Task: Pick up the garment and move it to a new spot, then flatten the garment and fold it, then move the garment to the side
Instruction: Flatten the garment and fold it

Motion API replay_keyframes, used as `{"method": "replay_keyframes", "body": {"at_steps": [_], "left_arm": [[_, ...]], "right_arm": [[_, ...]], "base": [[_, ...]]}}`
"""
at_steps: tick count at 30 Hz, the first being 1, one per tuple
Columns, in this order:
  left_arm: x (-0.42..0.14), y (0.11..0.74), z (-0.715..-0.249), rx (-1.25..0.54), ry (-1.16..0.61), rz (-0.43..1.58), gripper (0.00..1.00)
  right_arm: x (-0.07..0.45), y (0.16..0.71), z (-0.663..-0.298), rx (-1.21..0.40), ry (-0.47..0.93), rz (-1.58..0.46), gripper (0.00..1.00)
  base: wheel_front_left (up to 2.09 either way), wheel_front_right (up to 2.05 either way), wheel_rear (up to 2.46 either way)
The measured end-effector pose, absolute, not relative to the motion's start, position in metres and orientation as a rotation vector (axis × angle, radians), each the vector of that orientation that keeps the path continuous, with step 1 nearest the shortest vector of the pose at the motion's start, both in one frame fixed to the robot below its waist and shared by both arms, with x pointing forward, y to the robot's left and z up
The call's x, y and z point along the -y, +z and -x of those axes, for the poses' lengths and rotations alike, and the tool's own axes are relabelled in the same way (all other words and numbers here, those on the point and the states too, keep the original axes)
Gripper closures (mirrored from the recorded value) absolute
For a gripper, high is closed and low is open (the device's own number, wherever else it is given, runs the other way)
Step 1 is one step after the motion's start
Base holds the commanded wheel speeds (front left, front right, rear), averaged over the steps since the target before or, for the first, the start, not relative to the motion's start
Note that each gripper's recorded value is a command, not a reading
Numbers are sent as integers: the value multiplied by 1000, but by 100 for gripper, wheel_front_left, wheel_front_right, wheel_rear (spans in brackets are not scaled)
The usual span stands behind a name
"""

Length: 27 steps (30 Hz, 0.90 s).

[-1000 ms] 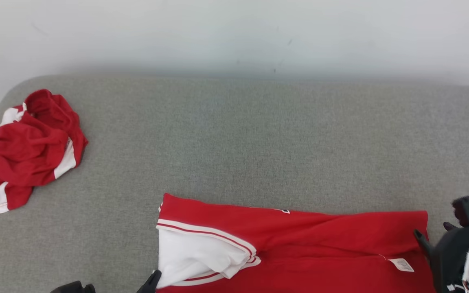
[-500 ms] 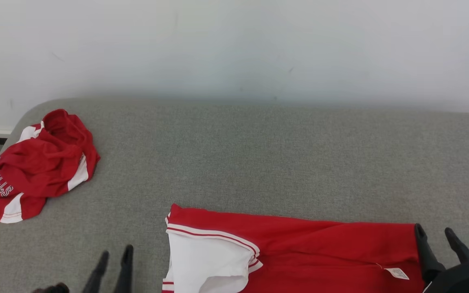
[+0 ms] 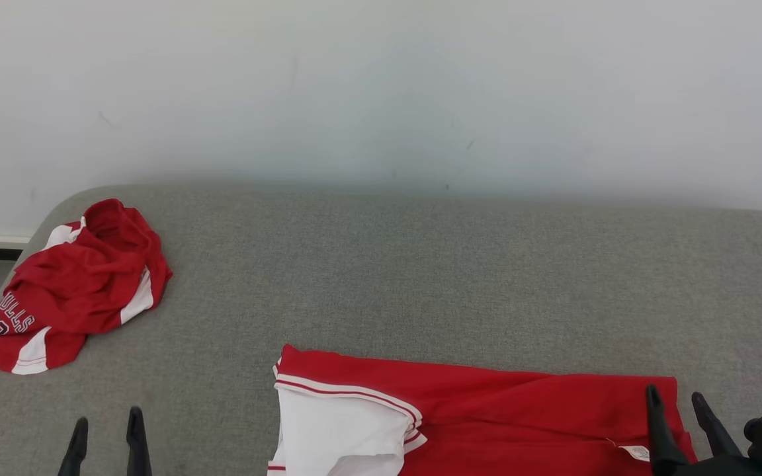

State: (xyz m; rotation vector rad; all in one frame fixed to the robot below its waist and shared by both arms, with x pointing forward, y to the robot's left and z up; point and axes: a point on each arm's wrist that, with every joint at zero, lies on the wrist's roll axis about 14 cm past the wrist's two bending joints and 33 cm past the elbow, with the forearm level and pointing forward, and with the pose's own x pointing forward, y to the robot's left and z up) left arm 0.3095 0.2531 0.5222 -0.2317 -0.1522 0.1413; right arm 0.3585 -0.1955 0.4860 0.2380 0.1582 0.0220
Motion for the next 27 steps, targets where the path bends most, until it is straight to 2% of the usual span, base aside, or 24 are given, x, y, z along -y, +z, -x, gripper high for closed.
{"method": "replay_keyframes", "body": {"at_steps": [14,27], "left_arm": [[-246,494,-301,67,118,221,0],[-248,486,-303,38,129,233,0]], "right_arm": [[205,445,-364,-467,-8,-129,0],[238,415,-368,-723,-118,-29,0]], "base": [[0,0,0],[0,0,0]]}}
